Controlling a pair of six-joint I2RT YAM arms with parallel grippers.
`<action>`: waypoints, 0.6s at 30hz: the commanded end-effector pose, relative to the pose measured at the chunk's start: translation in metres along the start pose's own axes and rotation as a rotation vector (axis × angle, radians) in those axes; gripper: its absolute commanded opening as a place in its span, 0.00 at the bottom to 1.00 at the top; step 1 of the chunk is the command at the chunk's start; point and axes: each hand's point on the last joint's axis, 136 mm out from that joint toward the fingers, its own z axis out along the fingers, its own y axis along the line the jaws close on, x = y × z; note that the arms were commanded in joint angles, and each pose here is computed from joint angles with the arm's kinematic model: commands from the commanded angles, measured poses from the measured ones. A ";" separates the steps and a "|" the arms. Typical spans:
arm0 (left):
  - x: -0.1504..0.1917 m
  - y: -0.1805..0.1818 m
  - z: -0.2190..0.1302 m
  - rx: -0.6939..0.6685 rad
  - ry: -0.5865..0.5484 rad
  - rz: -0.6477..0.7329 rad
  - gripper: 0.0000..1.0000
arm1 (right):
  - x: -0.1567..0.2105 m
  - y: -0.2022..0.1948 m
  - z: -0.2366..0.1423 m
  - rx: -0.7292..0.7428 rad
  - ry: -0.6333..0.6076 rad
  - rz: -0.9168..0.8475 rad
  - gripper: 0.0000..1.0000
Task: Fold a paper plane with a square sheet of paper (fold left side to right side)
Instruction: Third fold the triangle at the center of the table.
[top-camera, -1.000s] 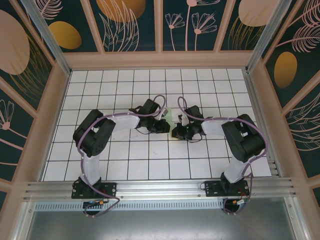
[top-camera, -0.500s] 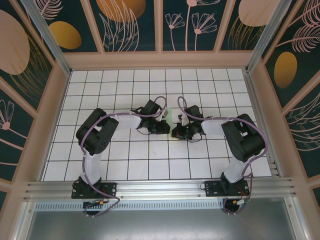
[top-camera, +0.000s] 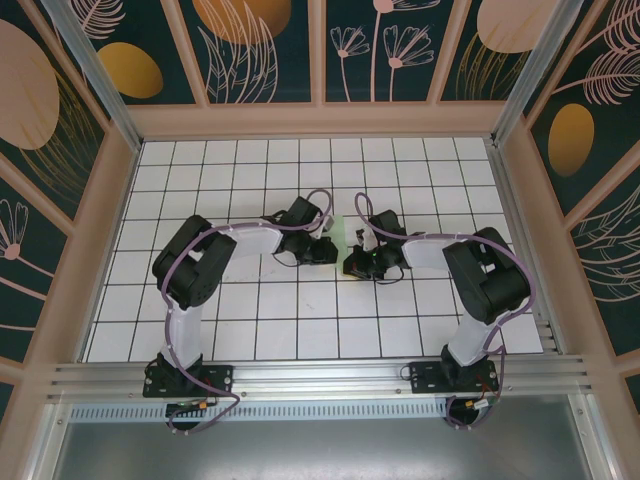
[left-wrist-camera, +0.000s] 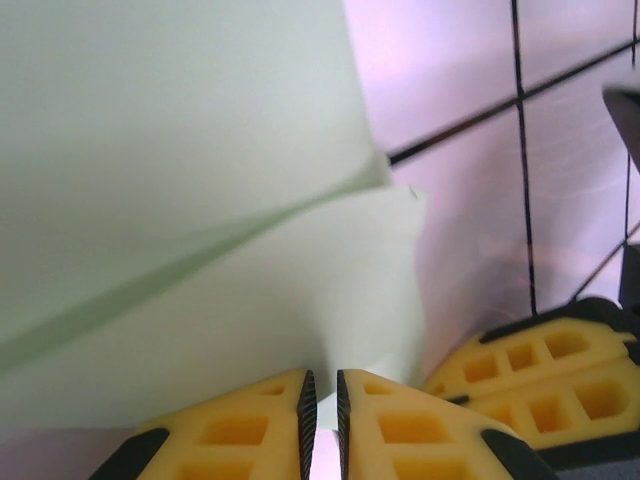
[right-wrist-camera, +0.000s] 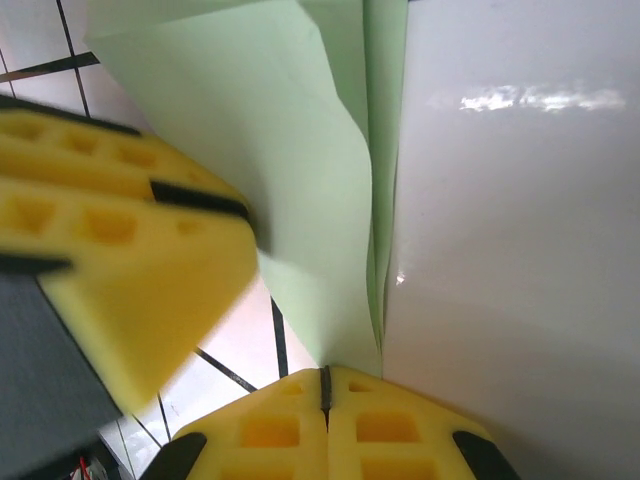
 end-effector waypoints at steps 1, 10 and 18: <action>-0.028 0.056 -0.009 -0.157 -0.082 -0.040 0.19 | 0.039 -0.077 0.005 0.285 0.093 0.120 0.00; -0.036 0.104 -0.021 -0.244 -0.113 -0.076 0.18 | 0.039 -0.076 0.004 0.279 0.091 0.116 0.00; -0.054 0.099 -0.041 -0.221 -0.152 -0.068 0.24 | 0.026 -0.051 0.007 0.181 0.057 0.064 0.00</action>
